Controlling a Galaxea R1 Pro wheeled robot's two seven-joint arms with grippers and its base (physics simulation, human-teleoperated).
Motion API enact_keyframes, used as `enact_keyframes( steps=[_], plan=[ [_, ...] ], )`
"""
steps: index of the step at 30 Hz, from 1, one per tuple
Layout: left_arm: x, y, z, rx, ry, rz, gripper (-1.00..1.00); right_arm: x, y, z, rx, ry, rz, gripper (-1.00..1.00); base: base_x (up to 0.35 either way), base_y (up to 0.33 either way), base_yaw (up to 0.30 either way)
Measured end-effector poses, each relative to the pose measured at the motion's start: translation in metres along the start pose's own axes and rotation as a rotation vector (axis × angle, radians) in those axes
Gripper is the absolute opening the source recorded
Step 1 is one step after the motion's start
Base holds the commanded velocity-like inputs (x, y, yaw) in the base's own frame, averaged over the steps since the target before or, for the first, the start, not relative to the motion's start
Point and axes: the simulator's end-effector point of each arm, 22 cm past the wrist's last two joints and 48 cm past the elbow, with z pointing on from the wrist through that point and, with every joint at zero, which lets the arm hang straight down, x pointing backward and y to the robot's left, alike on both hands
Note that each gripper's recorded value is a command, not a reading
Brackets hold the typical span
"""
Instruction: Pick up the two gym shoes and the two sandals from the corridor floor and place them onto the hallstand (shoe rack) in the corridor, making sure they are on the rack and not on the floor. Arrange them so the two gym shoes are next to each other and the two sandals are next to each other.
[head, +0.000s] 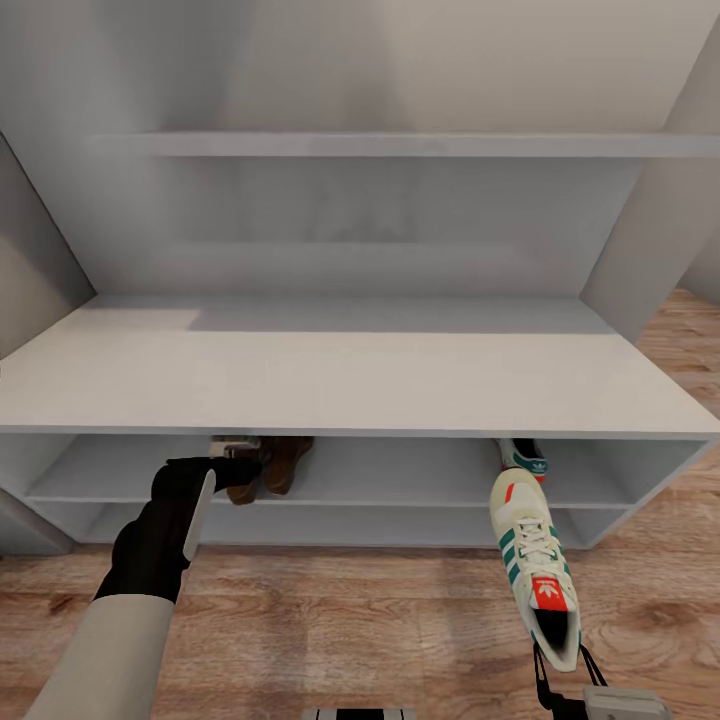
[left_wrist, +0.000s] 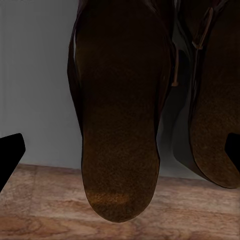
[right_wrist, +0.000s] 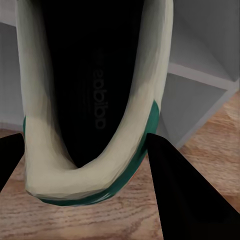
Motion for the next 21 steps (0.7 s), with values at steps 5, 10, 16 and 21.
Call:
enact_keyframes(
  steps=[5,10,16,21],
  plan=[
    [0.0001,0.0000,0.0000,0.000,0.000,-0.001,1.00,0.0000,0.0000,0.0000,0.000,0.000,0.000,-1.00,-0.158,0.000,0.000],
    [-0.0001,-0.0002,0.0000,0.000,0.000,0.000,1.00,0.0000,0.0001,0.0000,-0.001,0.000,0.000,-1.00,-0.234,0.000,0.000],
    [-0.0002,-0.0005,0.0000,0.001,-0.001,0.000,1.00,0.0000,0.0000,0.0000,-0.001,0.000,0.000,-1.00,-0.127,0.000,0.000],
    [-0.0002,-0.0006,0.0000,0.001,-0.001,0.000,1.00,0.0000,0.0002,0.0000,0.000,0.000,0.001,-1.00,-0.051,0.000,0.000]
  ],
)
